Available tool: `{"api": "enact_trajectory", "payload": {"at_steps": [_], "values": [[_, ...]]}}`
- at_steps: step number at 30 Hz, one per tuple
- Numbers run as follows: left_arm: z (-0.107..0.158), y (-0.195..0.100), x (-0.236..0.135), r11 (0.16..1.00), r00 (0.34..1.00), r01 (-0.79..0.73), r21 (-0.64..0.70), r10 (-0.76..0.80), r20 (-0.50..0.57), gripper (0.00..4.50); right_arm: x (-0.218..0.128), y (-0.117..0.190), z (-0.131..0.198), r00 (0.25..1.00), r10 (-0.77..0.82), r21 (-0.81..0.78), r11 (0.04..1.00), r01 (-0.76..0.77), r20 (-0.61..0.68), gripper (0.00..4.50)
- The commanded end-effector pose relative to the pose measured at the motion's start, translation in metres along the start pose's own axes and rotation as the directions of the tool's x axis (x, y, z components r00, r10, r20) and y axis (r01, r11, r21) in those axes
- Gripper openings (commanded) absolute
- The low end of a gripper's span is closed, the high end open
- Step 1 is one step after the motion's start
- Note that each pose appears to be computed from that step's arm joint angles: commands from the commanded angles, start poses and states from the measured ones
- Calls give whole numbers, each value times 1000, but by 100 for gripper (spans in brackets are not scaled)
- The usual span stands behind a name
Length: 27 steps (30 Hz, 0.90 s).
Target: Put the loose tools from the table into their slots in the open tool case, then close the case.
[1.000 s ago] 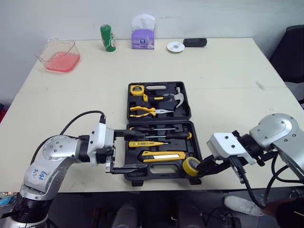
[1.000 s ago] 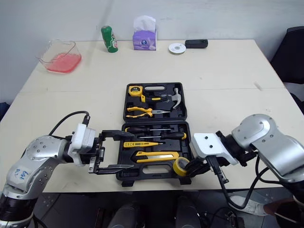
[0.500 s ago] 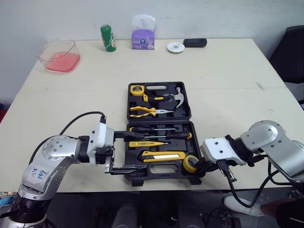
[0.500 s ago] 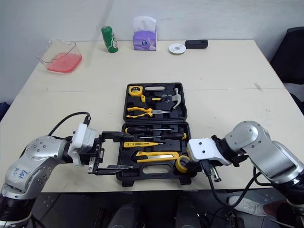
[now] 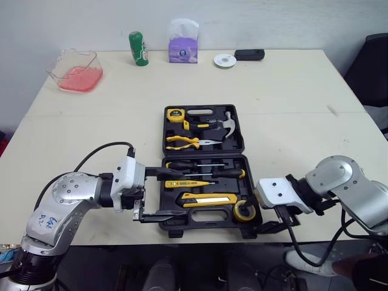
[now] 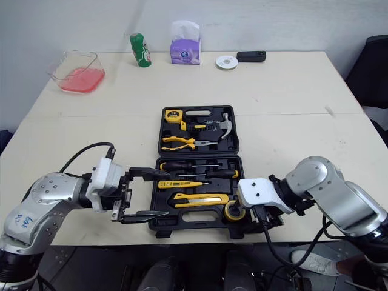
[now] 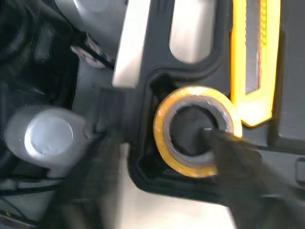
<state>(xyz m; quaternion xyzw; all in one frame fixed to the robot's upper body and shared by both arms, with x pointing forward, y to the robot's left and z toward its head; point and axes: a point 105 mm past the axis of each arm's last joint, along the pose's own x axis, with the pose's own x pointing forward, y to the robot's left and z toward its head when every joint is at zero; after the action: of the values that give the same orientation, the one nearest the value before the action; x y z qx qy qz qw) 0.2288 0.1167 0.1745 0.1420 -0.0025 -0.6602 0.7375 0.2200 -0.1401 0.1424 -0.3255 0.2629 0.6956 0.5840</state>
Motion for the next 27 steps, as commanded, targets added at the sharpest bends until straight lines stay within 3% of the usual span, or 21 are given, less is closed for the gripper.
{"api": "enact_trajectory", "payload": {"at_steps": [1, 5, 7, 9, 12, 16, 19, 27], "values": [[6, -3, -5, 1000, 1000, 10, 27, -10, -6, 450, -16, 6, 15, 999, 18, -12, 1000, -18, 48, 305], [6, -2, -7, 1000, 1000, -3, 29, 3, -6, 450, -27, 5, 24, 986, 16, -8, 1000, -15, 166, 305], [8, 0, -8, 999, 1000, -27, 26, 27, 12, 450, -29, 4, 35, 944, 26, -20, 1000, -20, 328, 305], [9, 3, -8, 998, 998, -53, 26, 53, 30, 450, -26, 3, 32, 917, 15, -16, 1000, -9, 399, 305], [9, 2, -8, 998, 998, -58, 15, 57, 37, 450, -15, -8, 18, 901, -77, 32, 997, 70, 427, 221], [8, 1, -6, 999, 998, -54, 3, 54, 39, 450, 2, -10, 1, 896, -96, -28, 992, 120, 435, 14], [8, 1, -7, 999, 998, -53, 0, 53, 34, 450, 14, -13, 2, 857, -123, -37, 986, 162, 501, 3], [7, 0, -8, 998, 998, -55, -5, 55, 22, 450, 38, -23, -33, 870, -199, 50, 979, 198, 452, 3]]}}
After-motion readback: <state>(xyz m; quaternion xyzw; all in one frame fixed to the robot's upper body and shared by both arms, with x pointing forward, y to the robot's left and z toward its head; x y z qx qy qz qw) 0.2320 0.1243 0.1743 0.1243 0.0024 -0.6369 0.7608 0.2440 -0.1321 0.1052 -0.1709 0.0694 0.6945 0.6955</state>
